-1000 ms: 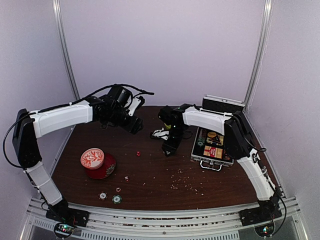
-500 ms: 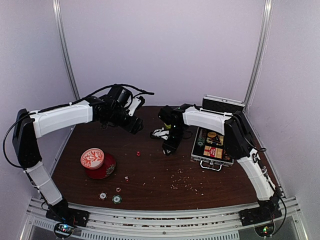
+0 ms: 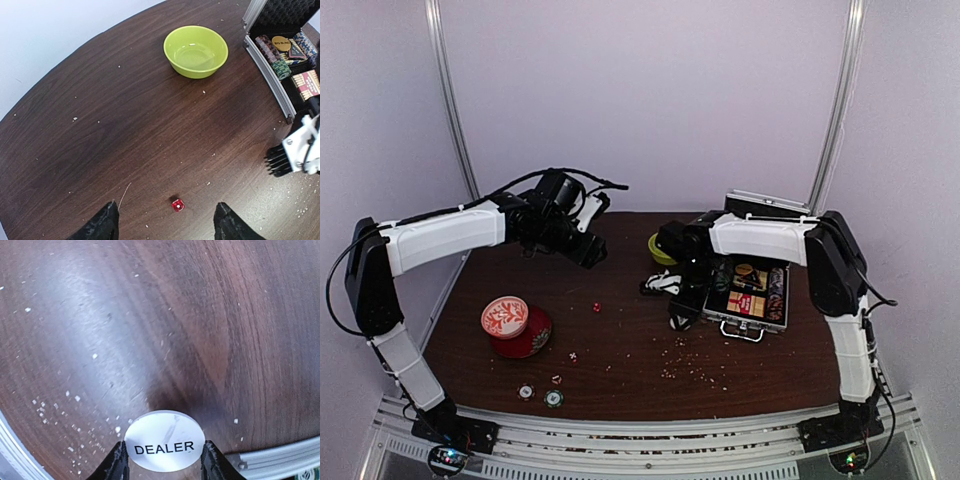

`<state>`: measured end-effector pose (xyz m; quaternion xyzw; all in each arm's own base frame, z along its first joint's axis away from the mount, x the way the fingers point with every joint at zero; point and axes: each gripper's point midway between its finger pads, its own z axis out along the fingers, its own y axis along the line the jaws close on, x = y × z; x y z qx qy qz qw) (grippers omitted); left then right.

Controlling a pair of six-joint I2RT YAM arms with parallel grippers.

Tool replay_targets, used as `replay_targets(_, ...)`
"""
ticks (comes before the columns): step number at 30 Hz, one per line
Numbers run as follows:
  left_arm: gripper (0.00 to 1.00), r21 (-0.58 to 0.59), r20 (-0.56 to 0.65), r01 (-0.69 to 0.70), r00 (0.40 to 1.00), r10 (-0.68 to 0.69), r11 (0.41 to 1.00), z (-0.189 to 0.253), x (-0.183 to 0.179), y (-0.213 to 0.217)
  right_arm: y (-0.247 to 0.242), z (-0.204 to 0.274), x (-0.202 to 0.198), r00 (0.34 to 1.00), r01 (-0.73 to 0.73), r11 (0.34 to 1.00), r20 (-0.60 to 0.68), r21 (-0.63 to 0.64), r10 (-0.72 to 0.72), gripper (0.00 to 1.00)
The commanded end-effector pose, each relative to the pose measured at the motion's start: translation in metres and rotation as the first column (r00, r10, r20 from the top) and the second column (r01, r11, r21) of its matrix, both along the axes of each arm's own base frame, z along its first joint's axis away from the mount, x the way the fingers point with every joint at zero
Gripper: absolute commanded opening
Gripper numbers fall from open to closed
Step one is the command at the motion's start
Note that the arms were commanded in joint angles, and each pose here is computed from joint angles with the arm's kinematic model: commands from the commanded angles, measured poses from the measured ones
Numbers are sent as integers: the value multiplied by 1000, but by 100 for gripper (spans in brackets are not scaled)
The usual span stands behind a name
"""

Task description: Pack up texas hold em set

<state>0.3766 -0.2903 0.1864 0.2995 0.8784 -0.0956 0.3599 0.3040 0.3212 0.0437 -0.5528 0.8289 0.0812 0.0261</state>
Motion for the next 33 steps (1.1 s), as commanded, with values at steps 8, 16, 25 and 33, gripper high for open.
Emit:
replay_targets(8,66,-31,6,3,1000,-3,1000,7,6,-4,-5,27,-6,999,-13,999,52,35,12,43)
replay_targets(16,66,-29,3,5,1000,-5,1000,5,6,-4,-28,42,15,994,45,999,99,27,-47,43)
replay_targets(25,66,-36,-5,13,1000,-13,999,5,5,-6,-104,43,47,970,203,979,143,-25,-197,43)
replay_targets(33,66,-39,-10,18,1000,-18,999,3,4,-7,-168,15,58,940,330,941,117,-75,-320,44)
